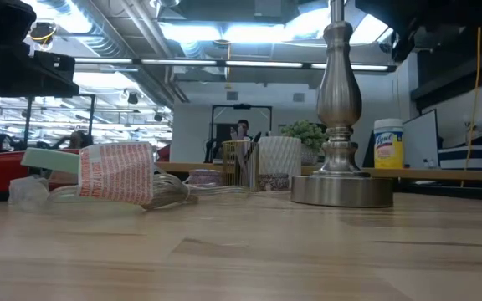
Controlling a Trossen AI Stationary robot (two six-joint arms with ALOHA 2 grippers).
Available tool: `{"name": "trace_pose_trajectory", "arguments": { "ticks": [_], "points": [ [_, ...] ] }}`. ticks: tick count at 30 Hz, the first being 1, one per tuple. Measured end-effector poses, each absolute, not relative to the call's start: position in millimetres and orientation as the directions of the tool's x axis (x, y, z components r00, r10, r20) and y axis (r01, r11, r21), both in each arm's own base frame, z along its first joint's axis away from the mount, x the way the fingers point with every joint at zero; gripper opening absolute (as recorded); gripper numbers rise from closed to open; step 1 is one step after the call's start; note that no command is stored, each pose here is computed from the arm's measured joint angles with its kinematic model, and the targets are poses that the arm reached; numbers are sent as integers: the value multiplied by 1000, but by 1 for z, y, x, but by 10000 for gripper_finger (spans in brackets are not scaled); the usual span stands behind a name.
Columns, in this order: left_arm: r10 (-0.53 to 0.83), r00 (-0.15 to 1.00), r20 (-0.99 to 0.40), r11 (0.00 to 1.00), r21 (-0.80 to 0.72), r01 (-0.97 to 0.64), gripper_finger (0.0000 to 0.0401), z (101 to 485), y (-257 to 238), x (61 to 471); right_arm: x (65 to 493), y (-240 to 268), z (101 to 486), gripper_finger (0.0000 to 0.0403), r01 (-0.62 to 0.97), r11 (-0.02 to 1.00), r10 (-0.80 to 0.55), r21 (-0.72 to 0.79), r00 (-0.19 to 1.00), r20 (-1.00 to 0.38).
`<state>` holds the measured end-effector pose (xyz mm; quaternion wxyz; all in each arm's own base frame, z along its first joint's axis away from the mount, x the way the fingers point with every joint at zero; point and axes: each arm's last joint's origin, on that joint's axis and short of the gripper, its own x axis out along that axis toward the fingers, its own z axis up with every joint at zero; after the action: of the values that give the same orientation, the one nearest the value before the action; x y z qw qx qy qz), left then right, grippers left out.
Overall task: Screw lightbulb
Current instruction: Adjust the lamp
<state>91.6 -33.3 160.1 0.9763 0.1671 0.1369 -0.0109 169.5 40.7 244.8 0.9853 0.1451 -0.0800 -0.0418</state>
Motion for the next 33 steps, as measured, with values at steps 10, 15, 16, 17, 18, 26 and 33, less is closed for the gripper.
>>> {"name": "trace_pose_trajectory", "arguments": {
  "ticks": [10,15,16,17,18,26,33],
  "points": [
    [33,973,-228,984,179,9,1,163,-34,93,150,31,246,51,214,956,-232,202,970,71],
    [32,976,-214,993,115,-7,1,164,-34,93,150,31,241,51,223,961,-231,164,973,26],
    [31,977,-213,994,108,-9,1,165,-34,93,151,32,239,51,227,962,-231,155,973,10],
    [31,977,-211,994,106,-9,1,165,-34,93,153,32,237,51,228,962,-230,147,973,-2],
    [32,977,-211,994,106,-9,1,165,-34,93,155,33,235,51,229,963,-229,140,973,-14],
    [31,978,-205,996,92,-12,1,166,-34,93,165,36,231,51,218,964,-219,153,976,-7],
    [31,979,-203,995,94,-12,1,167,-34,93,166,36,231,91,226,951,-231,212,973,-4]
  ]
}}
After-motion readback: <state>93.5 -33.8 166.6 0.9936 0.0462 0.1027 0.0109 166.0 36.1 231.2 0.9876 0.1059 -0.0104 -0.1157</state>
